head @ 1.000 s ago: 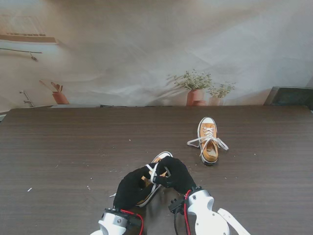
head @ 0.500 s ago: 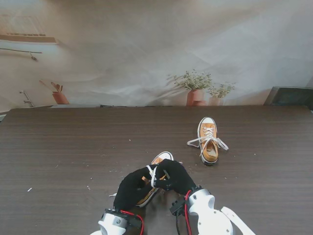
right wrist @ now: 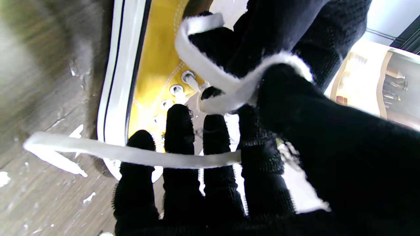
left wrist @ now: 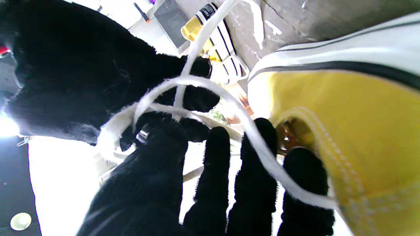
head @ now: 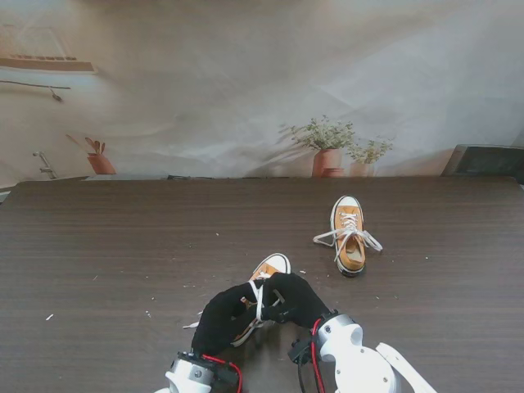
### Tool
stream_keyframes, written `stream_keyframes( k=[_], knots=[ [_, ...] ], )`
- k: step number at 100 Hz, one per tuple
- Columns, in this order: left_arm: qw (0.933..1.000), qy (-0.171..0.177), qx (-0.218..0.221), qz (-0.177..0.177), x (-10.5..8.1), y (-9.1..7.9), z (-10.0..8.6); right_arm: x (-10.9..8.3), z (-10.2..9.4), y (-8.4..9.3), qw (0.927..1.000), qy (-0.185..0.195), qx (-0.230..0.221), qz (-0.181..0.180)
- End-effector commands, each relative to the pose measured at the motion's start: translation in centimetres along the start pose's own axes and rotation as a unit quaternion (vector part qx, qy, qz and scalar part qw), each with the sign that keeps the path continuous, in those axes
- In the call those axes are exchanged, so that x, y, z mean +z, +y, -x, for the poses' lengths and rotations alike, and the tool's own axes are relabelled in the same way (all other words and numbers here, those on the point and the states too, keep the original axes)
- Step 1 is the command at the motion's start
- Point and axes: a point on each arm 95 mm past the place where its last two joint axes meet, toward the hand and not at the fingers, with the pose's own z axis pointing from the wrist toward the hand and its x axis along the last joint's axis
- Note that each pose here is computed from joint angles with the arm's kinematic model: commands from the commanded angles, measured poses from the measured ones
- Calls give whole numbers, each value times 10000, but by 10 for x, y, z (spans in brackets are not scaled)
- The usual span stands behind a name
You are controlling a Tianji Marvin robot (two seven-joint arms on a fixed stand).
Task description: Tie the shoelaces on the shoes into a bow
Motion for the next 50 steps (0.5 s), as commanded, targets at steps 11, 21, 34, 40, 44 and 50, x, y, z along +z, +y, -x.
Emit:
stream_keyframes(
  k=[11, 21, 34, 40, 44, 50],
  knots=[
    [9999, 111, -52, 78, 1, 3, -4, -2, 1, -1, 9998, -59, -26, -170],
    [9998, 147, -112, 31, 1, 3, -5, -2, 1, -1, 9997, -97, -63, -233],
    [9997, 179, -103, -156, 0, 4, -6, -1, 1, -2, 9996, -130, -28, -244],
    [9995, 144, -82, -266, 0, 3, -6, -1, 1, -2, 9996, -131, -31, -240],
    [9995, 121, -41, -279, 0, 3, -6, -1, 1, -2, 9996, -128, -25, -235],
    [9994, 84, -22, -325, -1, 3, -6, -1, 1, -1, 9997, -121, -32, -225]
  ],
)
